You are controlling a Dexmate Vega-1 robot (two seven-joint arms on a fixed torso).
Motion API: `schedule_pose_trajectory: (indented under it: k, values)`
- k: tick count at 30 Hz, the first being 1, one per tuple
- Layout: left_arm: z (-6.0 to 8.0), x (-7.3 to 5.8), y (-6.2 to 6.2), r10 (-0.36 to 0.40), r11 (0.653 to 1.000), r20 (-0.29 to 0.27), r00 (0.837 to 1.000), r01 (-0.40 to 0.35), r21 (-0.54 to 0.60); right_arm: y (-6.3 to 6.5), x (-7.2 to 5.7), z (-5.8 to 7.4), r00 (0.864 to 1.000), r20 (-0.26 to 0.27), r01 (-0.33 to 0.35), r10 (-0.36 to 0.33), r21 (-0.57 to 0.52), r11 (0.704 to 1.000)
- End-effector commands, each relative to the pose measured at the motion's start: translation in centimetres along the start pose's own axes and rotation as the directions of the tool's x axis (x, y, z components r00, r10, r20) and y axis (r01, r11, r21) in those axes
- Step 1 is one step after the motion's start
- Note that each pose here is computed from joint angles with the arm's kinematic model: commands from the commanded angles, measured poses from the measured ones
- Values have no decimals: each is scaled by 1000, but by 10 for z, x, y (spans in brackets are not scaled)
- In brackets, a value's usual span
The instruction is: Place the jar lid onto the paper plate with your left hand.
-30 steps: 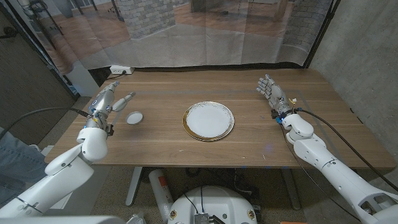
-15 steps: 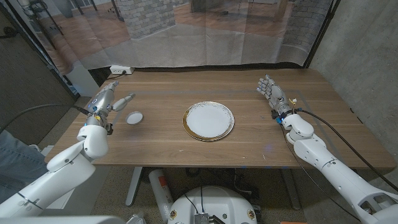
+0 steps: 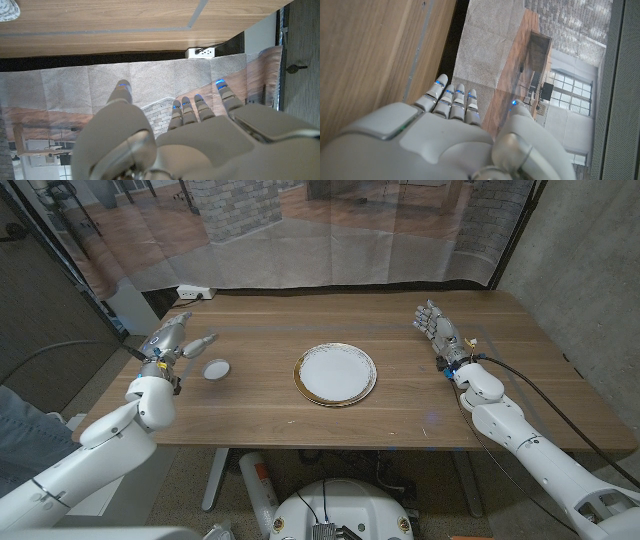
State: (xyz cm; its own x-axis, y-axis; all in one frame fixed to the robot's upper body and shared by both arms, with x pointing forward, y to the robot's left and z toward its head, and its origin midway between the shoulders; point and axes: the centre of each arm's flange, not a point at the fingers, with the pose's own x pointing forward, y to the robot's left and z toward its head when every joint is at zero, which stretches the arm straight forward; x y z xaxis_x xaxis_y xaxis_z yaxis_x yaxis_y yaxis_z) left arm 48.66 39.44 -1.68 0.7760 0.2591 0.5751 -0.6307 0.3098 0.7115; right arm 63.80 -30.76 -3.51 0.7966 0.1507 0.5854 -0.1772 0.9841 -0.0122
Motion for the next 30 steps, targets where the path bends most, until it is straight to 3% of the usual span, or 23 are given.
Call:
schedule_pose_trajectory:
  k: [1, 30]
  values:
    - [-1, 10, -7, -41, 999, -11, 999, 42, 31, 1, -3, 1, 1000, 4, 10, -10, -1, 1000]
    - [11, 28, -24, -194, 974, -72, 978, 201, 108, 6, 3, 1, 1000, 1, 17, -17, -2, 1000]
